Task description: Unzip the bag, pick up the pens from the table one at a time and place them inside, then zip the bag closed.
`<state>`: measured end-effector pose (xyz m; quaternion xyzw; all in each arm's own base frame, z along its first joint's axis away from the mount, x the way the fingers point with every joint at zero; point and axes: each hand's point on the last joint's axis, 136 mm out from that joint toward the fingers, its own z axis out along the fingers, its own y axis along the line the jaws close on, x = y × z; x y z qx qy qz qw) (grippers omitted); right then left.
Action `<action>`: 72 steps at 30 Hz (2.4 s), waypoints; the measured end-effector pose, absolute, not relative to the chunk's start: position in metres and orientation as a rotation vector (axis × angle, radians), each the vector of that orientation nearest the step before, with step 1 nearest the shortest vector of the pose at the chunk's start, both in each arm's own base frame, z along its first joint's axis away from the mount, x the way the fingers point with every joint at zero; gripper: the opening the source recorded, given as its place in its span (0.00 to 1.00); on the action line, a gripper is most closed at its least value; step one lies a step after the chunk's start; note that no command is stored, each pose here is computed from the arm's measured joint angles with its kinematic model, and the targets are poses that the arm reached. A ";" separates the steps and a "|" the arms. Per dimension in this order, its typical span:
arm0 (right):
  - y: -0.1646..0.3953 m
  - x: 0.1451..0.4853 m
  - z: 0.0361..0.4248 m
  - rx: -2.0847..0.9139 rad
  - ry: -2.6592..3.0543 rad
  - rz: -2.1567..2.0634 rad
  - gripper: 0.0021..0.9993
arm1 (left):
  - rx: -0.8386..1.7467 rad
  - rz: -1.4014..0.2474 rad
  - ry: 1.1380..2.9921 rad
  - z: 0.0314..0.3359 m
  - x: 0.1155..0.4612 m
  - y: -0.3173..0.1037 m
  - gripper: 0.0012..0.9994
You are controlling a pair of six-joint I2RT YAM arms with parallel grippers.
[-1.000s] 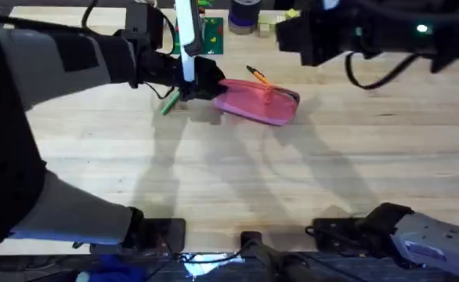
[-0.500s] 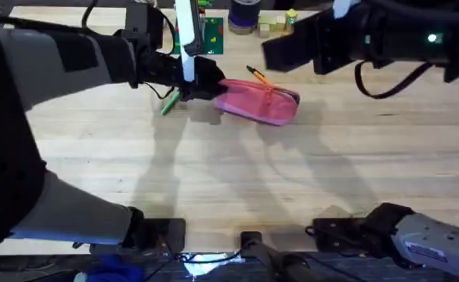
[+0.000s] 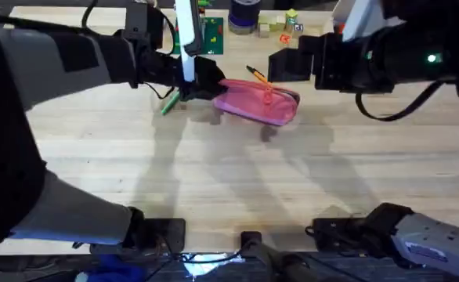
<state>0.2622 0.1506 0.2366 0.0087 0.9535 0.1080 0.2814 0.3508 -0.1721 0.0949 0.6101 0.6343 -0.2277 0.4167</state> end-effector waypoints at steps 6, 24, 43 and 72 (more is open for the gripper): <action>0.154 0.261 0.237 0.184 2.555 0.347 1.00 | 1.531 -0.572 1.592 0.095 0.351 -0.172 0.04; 0.158 0.260 0.234 0.235 2.571 0.377 1.00 | 1.531 -0.572 1.592 0.095 0.351 -0.172 0.04; 0.179 0.276 0.182 0.221 2.731 0.309 1.00 | 1.531 -0.572 1.592 0.095 0.351 -0.172 0.04; 0.200 0.305 0.136 0.222 2.776 0.263 1.00 | 1.531 -0.572 1.593 0.095 0.351 -0.172 0.04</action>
